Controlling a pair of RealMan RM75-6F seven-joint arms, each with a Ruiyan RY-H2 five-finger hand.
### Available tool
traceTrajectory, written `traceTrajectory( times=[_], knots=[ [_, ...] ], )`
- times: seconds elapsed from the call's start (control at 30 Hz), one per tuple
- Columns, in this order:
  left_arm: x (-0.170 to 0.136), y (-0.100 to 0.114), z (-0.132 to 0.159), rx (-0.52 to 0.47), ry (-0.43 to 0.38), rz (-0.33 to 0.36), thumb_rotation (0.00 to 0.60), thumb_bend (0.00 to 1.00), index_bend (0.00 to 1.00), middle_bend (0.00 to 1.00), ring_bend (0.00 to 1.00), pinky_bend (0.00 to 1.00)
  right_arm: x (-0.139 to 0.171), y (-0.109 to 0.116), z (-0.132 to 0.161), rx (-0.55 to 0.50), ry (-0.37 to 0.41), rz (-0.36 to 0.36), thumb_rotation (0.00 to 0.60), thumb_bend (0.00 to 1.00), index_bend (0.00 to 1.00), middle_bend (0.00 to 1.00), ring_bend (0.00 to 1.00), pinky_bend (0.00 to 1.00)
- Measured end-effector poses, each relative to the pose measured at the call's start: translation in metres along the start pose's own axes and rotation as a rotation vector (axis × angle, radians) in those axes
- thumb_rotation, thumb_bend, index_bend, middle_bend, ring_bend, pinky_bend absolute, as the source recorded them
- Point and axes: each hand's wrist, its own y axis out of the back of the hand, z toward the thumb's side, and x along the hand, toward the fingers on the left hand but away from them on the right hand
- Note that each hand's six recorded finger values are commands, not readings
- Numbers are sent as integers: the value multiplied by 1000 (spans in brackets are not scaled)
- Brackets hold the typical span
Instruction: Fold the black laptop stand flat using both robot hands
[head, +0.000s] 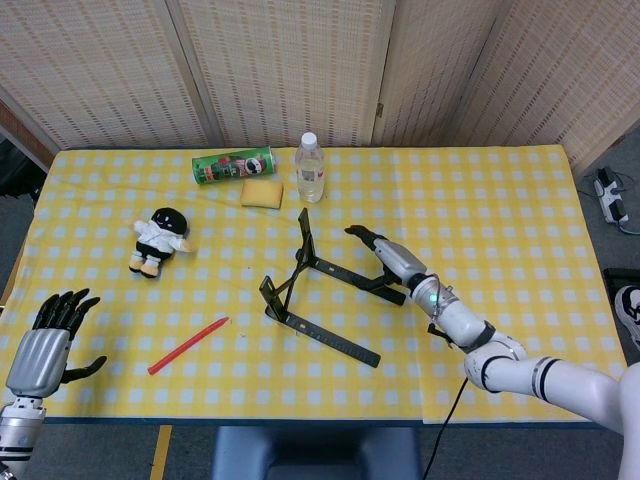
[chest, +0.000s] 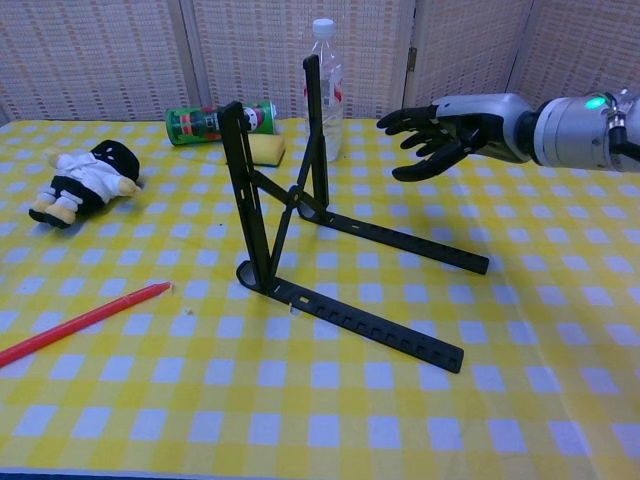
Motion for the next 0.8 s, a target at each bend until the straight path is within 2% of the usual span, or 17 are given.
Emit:
traceTrajectory(
  times=[0.07, 0.13, 0.2, 0.27, 0.6, 0.8],
  knots=[
    [0, 0, -1, -2, 3, -2, 600, 212, 180, 105, 75, 0, -8, -6, 8, -11, 16, 19, 523, 579, 0, 0, 11, 0],
    [0, -1, -1, -5, 7, -5, 600, 212, 180, 105, 75, 0, -16, -10, 14, -14, 30, 33, 521, 777, 0, 0, 9, 0],
    [0, -1, -2, -6, 9, -8, 600, 212, 180, 105, 75, 0, -23, -14, 21, -20, 47, 45, 514, 905, 0, 0, 5, 0],
    [-1, -2, -3, -8, 12, -9, 600, 213, 180, 105, 75, 0, -30, -17, 26, -29, 60, 49, 499, 981, 0, 0, 0, 0],
    [-6, -3, -10, -11, 36, -15, 600, 213, 177, 105, 75, 0, -43, -10, 23, -74, 62, 21, 484, 1000, 0, 0, 12, 0],
    [-7, -4, -11, -12, 35, -20, 600, 213, 175, 105, 75, 0, -59, -13, 31, -107, 69, 34, 483, 1000, 0, 0, 43, 0]
  ],
)
